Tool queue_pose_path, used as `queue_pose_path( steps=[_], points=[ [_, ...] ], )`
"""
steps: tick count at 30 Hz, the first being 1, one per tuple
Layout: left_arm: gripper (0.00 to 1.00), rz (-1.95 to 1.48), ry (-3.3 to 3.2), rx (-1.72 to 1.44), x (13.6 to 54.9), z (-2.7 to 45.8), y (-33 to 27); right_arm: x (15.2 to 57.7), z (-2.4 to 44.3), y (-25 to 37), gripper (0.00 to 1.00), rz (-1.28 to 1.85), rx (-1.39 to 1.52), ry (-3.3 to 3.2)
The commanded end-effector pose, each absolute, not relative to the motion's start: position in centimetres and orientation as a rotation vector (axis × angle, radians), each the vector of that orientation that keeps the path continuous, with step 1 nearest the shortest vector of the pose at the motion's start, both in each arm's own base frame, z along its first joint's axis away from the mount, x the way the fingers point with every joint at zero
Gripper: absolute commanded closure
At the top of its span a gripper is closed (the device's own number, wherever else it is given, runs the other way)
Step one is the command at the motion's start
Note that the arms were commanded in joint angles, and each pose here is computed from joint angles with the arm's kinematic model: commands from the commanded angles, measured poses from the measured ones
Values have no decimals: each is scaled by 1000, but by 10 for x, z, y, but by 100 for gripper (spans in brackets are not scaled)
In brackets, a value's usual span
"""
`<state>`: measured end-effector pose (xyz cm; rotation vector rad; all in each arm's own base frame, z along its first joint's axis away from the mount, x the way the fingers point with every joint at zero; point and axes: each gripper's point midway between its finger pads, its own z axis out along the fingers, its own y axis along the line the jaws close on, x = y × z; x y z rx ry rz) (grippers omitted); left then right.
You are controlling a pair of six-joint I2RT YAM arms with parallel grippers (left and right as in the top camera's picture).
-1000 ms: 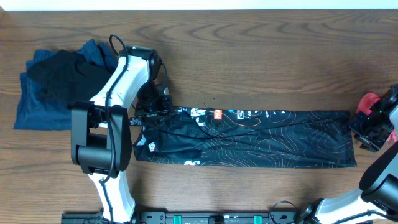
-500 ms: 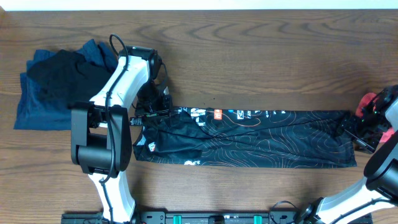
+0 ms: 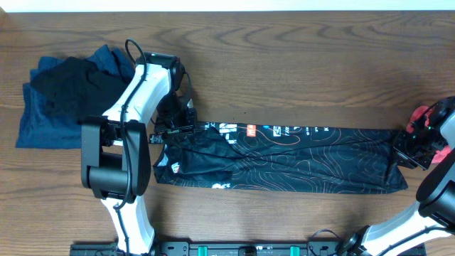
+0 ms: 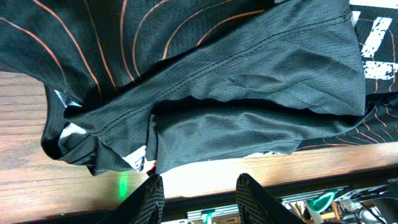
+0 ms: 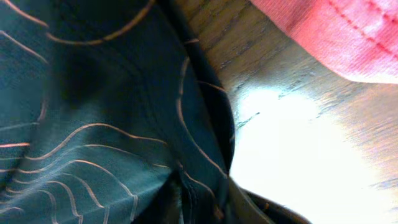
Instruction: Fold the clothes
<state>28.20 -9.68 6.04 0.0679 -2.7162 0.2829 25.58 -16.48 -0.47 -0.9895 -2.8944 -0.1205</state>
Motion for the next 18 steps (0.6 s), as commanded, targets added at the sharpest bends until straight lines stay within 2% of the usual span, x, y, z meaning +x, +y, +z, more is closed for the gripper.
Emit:
queue_pose_path(
  steps=[1,4,9,18],
  points=[
    [60,284,-2726,60,283,63,-96,252,-11,-169,92,-93,-990,-2873],
    [60,285,-2725,61,283,63,-96,252,-11,-170,99,-92,-991,-2873],
    [60,286,-2728,66,284,64,-95,259,0,-179,99,-75,-1008,-2881],
    [60,299,-2733,121,288,64,-83,294,62,-169,99,-128,-930,-2940]
  ],
)
